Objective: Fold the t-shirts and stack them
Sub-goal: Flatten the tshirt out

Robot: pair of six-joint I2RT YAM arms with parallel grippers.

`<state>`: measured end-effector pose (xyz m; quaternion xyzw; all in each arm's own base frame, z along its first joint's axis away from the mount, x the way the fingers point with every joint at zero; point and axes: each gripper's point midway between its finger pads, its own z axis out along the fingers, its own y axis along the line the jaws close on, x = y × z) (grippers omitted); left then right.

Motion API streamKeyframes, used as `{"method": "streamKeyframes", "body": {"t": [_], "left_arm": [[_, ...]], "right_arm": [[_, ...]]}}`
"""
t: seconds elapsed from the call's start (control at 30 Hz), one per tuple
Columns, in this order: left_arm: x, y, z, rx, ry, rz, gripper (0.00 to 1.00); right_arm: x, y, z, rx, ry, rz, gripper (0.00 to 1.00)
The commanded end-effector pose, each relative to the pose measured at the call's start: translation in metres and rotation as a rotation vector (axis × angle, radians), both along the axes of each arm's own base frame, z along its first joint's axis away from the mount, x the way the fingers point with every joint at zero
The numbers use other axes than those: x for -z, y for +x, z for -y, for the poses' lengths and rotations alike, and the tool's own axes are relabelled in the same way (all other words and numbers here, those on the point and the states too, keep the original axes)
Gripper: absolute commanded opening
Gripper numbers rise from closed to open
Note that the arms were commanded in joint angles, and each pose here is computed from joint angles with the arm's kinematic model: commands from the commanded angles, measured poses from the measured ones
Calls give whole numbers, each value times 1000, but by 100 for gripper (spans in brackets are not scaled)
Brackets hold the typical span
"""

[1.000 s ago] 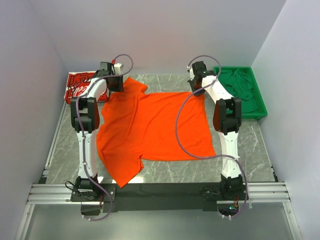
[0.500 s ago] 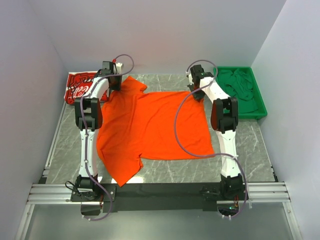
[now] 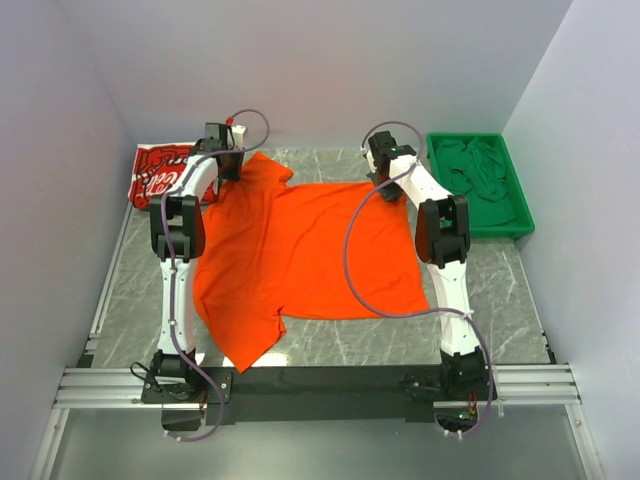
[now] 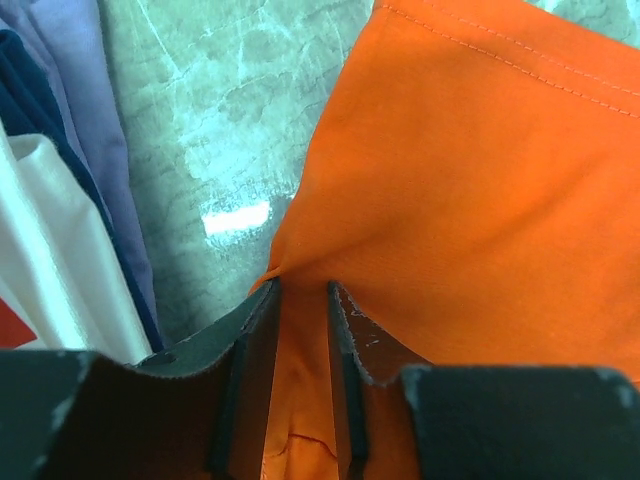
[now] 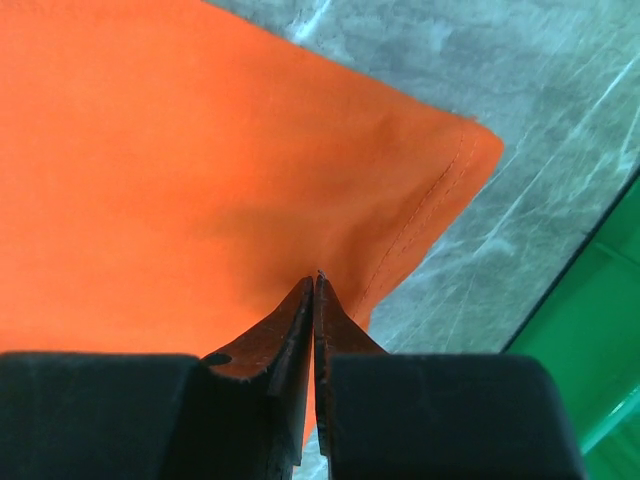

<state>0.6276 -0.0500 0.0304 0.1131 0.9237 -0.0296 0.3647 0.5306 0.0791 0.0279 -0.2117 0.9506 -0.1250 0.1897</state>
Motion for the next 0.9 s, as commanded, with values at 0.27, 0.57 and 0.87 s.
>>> {"method": "streamKeyframes", "body": {"t": [0.27, 0.57, 0.87], "left_arm": [[7, -24, 14, 62, -12, -63, 32], [5, -27, 16, 76, -19, -68, 32], [7, -28, 14, 84, -4, -66, 31]], "right_arm": [[-3, -13, 18, -52, -111, -74, 9], [22, -39, 55, -27, -241, -190, 7], [22, -37, 75, 6, -284, -178, 5]]}}
